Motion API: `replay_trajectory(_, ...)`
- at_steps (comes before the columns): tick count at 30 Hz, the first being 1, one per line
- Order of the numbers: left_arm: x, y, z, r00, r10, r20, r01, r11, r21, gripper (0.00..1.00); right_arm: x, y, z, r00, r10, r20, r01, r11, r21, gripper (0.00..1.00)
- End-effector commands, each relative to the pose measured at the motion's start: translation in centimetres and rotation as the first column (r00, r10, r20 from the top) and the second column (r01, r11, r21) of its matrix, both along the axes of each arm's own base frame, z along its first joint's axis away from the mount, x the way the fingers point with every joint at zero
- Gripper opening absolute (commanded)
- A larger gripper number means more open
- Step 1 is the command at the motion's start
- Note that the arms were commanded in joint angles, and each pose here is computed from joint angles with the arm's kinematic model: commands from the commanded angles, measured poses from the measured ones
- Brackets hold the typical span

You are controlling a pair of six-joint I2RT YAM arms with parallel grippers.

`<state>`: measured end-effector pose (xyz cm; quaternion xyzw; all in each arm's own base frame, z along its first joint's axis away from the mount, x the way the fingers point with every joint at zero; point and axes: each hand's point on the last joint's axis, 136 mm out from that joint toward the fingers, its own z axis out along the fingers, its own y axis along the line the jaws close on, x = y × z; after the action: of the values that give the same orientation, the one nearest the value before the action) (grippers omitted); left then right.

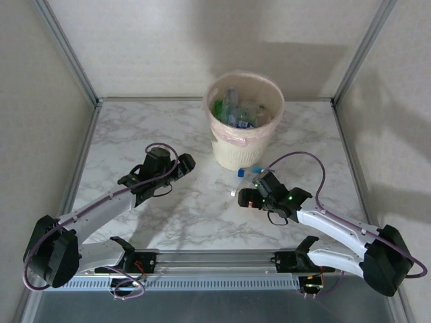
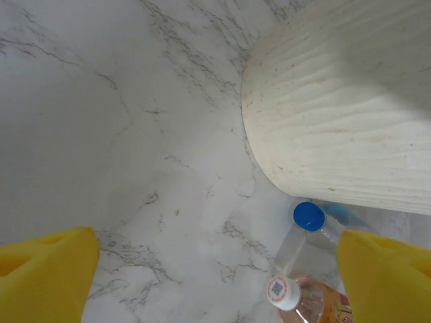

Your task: Put the plastic bottles in the bin

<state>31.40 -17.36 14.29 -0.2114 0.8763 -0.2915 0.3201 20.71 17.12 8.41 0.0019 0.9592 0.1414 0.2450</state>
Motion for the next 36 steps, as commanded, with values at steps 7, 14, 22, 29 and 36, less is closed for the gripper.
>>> replay_trajectory(7, 0.2, 0.3, 0.7, 1.000, 0.009, 0.014, -0.009, 1.000, -0.009, 0.91, 4.6, -2.7, -0.3, 0.990, -0.090, 0.107, 0.099, 0.992, -0.079, 0.99)
replay_trajectory(14, 0.1, 0.7, 0.9, 1.000, 0.015, 0.016, -0.015, 1.000, -0.004, 0.91, 6.0, -0.5, -0.2, 0.991, -0.022, 0.128, 0.016, 0.999, 0.046, 0.99)
replay_trajectory(22, 0.3, 0.7, 0.6, 1.000, 0.017, 0.011, -0.016, 1.000, -0.007, 0.91, 3.8, 1.0, -1.4, 0.999, -0.004, 0.042, -0.001, 0.992, 0.124, 0.99)
replay_trajectory(29, 0.3, 0.6, 0.3, 1.000, 0.015, 0.007, -0.015, 1.000, -0.008, 0.91, -0.3, 3.8, -1.2, 0.999, 0.048, -0.017, -0.044, 0.983, 0.179, 0.99)
replay_trajectory(36, 0.3, 0.5, 0.0, 1.000, 0.012, 0.003, -0.012, 1.000, -0.009, 0.91, -3.2, 5.8, -0.4, 0.994, 0.111, -0.018, -0.109, 0.991, 0.080, 0.99)
